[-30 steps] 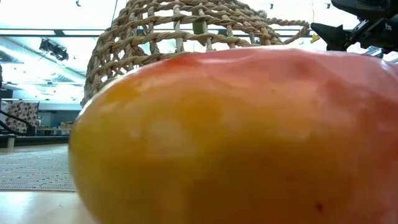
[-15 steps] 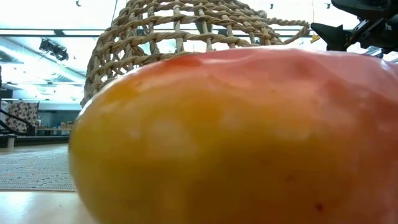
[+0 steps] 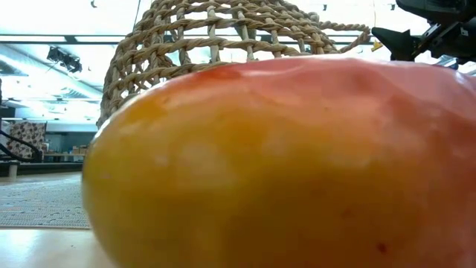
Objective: Build produce basket
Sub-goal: Put the green cucumber into the brown basket
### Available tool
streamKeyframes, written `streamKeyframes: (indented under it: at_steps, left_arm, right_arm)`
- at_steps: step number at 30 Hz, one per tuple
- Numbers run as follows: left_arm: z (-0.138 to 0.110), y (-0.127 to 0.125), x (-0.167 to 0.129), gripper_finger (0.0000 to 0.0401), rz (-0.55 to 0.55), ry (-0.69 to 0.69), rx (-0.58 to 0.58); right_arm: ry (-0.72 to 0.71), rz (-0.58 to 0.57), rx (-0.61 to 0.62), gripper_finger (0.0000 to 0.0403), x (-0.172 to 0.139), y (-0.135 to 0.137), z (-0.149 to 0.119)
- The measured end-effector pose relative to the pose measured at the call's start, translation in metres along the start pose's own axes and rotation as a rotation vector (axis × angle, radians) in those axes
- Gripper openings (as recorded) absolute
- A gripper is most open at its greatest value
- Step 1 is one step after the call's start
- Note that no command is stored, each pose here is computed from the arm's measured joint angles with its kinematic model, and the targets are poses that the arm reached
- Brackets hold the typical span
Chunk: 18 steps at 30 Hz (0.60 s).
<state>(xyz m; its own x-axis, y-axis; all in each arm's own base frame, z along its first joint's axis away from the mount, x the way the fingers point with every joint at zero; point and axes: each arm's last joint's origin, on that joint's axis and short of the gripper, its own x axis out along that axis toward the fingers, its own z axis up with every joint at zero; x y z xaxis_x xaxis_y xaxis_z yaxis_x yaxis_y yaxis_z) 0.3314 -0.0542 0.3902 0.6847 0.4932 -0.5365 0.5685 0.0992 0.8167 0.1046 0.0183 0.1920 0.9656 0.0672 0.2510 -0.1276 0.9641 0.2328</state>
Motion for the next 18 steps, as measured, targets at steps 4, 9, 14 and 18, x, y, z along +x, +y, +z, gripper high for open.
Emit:
streamKeyframes:
  at_steps: [4, 9, 14, 18]
  left_arm:
    - [0.004, -0.001, -0.003, 0.0163, 0.003, -0.014, -0.042]
    - [0.009, -0.002, -0.007, 0.0163, 0.006, -0.029, -0.043]
    - [0.008, -0.002, -0.006, 0.0163, -0.009, -0.052, -0.222]
    - [-0.001, 0.0, 0.002, 0.0163, -0.04, -0.059, -0.499]
  right_arm:
    - [0.0, 0.0, 0.0, 0.0254, 0.0, 0.0, 0.0]
    - [0.0, 0.0, 0.0, 0.0255, 0.0, 0.0, 0.0]
    - [0.0, 0.0, 0.0, 0.0255, 0.0, 0.0, 0.0]
    - [0.0, 0.0, 0.0, 0.0255, 0.0, 0.0, 0.0]
